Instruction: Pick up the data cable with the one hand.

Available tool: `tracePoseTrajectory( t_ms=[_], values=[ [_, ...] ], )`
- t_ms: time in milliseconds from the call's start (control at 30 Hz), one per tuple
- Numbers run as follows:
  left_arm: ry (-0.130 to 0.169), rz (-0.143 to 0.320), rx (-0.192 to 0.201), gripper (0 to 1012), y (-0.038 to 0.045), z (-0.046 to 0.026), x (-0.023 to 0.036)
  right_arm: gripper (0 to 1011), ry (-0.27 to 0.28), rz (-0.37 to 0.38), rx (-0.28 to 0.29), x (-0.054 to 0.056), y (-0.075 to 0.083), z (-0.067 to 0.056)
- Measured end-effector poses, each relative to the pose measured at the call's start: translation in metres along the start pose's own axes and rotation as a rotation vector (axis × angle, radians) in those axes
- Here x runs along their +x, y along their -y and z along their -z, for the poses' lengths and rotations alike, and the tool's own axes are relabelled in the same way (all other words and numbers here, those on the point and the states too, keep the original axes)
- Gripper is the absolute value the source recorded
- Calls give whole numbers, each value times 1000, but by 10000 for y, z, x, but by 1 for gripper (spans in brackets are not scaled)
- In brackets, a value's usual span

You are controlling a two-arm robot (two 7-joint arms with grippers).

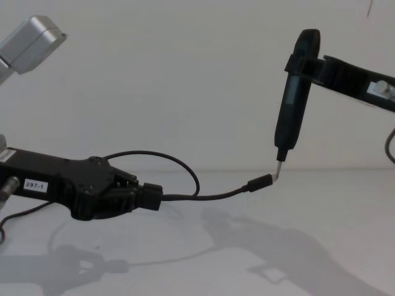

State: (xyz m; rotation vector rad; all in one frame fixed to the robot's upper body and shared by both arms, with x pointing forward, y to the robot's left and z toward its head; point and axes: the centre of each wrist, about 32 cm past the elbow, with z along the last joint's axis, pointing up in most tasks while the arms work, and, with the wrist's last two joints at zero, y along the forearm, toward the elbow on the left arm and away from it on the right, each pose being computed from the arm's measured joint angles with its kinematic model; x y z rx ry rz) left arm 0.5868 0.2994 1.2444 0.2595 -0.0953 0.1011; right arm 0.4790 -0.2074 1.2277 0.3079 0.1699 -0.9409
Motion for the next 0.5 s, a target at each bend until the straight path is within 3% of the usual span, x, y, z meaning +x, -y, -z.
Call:
tracePoseTrajectory(
  t_ms=[500],
  values=[
    [0,0,0,40,0,0,0,279,-13,-6,-1,-13,13,-15]
  ],
)
